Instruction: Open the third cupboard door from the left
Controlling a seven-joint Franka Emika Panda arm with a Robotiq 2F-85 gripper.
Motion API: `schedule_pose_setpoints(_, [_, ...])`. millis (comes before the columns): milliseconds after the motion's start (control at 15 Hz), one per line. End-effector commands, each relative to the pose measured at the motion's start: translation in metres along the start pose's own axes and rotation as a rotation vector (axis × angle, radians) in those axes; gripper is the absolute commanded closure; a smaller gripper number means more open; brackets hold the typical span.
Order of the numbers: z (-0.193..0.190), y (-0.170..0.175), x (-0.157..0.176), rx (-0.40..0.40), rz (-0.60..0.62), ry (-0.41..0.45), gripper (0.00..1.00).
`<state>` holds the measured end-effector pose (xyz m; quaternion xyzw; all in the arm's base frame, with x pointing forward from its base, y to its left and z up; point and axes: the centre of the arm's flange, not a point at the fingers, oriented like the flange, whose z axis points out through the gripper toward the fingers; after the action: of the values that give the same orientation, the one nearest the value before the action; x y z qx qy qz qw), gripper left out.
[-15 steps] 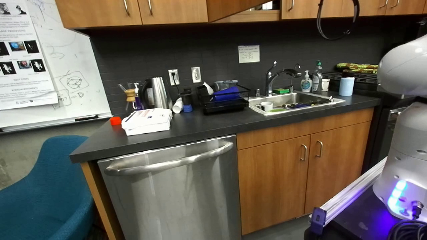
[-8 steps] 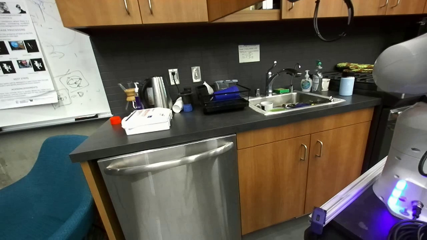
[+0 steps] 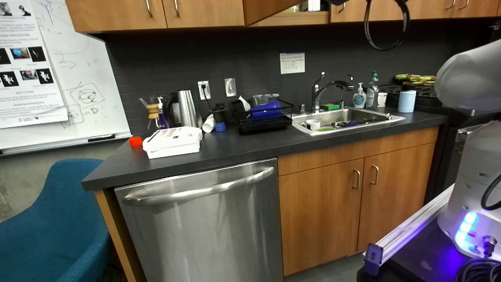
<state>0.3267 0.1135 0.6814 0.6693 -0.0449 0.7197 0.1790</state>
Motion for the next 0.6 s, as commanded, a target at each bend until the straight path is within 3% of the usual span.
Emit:
schedule_pose_setpoints(0, [-0.022,-0.047,0.009,0.076,-0.107,0.068,0.97])
schedule_pose_setpoints(533, [-0.042,-0.082,0.005,0.031,-0.112,0.053,0.97])
